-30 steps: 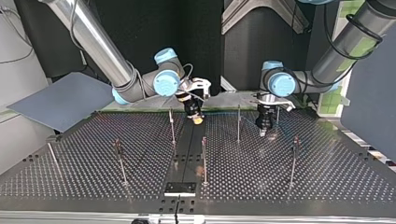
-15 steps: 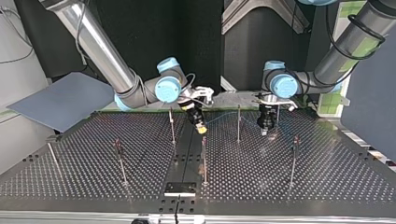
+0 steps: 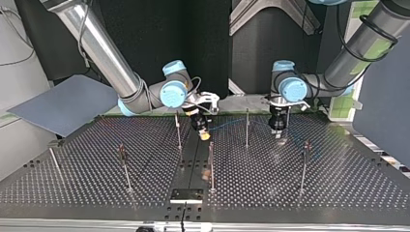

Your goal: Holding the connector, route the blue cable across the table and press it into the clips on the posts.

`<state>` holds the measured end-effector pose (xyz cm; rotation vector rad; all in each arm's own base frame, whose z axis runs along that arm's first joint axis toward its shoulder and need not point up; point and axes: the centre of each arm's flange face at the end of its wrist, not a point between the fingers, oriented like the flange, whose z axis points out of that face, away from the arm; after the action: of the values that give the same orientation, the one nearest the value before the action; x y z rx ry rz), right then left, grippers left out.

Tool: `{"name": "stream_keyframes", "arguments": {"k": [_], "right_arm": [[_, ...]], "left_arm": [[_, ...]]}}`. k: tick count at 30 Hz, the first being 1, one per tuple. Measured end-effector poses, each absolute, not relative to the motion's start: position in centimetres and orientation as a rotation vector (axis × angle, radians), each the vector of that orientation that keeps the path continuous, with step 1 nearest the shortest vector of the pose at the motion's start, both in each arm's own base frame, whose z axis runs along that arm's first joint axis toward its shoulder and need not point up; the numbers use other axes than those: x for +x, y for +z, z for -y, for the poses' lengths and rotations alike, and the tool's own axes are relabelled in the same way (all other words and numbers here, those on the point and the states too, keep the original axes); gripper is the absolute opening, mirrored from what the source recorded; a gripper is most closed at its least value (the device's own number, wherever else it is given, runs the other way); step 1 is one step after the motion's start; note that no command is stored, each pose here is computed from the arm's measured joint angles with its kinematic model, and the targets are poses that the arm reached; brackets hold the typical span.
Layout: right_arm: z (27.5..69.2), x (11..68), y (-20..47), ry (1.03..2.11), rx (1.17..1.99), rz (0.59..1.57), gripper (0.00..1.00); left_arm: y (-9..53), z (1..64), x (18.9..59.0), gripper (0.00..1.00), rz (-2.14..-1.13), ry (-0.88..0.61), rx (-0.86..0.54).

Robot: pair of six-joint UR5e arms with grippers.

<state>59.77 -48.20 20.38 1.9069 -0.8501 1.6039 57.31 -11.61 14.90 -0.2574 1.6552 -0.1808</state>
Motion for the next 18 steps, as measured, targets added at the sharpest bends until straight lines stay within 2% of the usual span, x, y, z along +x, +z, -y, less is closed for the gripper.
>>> {"name": "stream_keyframes", "arguments": {"k": [7,13,18], "right_arm": [[47.8,59.1,19.3,1.553,1.921,0.879,0.00],[47.7,58.7,18.7,1.533,1.927,0.894,0.00],[48.1,58.3,18.7,1.528,1.922,0.903,0.00]], "left_arm": [[14.2,11.7,56.2,1.00,-1.722,-0.091,-0.247],[13.0,12.4,53.8,1.00,-1.805,-0.073,-0.227],[13.5,13.2,52.0,1.00,-1.811,-0.089,-0.223]]}}
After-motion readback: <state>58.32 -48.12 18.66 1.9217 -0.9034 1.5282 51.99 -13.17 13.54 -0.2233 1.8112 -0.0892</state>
